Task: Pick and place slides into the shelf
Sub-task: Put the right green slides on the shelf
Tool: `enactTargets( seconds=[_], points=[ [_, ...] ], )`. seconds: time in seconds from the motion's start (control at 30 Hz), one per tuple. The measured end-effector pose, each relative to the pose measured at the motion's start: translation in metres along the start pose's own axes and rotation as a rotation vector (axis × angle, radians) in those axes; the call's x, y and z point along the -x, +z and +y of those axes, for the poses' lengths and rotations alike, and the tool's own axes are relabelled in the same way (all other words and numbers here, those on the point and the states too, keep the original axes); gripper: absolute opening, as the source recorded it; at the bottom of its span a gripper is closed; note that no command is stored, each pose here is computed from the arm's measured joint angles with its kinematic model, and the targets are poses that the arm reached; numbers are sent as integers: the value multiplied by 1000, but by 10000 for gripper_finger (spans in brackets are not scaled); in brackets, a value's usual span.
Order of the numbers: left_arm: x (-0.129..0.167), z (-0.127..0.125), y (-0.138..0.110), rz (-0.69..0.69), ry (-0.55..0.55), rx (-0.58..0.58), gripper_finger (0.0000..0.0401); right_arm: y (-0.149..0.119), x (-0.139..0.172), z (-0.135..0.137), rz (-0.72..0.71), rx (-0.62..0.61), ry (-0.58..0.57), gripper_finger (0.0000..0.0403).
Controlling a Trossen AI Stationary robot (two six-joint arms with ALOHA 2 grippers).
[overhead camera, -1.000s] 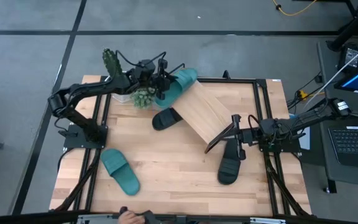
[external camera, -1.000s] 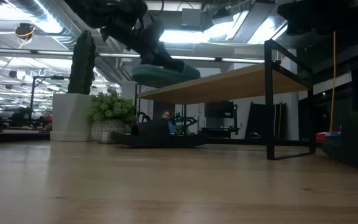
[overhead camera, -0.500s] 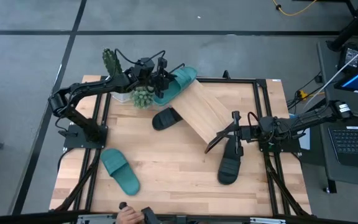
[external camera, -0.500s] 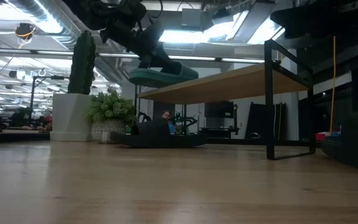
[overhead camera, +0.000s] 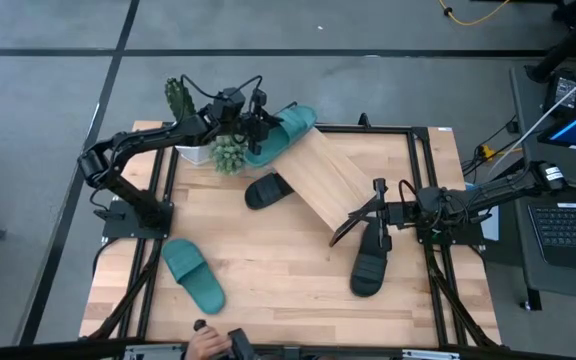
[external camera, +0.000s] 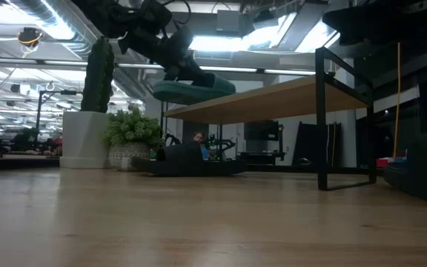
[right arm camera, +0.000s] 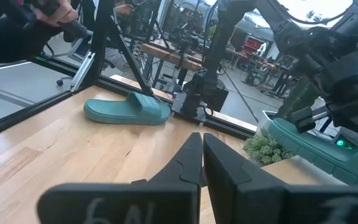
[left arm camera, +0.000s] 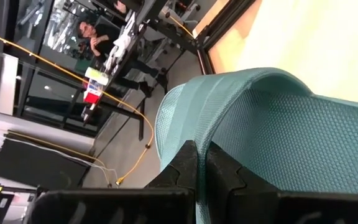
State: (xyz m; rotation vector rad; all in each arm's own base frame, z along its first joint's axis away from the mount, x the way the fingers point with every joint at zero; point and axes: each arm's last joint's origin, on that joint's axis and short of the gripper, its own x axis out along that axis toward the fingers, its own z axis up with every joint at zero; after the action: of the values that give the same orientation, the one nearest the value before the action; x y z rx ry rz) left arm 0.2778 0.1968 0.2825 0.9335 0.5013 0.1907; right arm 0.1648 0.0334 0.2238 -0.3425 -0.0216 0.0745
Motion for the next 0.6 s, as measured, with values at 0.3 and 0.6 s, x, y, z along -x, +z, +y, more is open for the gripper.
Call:
enactTargets(
  seconds=[0.3, 0.6],
  points=[
    [-17, -1, -11, 12, -17, 9, 2, 0, 0, 0, 0, -3, 0, 19],
    [-18, 1, -13, 35, -6, 5, 2, 0, 0, 0, 1, 0, 1, 19]
  ],
)
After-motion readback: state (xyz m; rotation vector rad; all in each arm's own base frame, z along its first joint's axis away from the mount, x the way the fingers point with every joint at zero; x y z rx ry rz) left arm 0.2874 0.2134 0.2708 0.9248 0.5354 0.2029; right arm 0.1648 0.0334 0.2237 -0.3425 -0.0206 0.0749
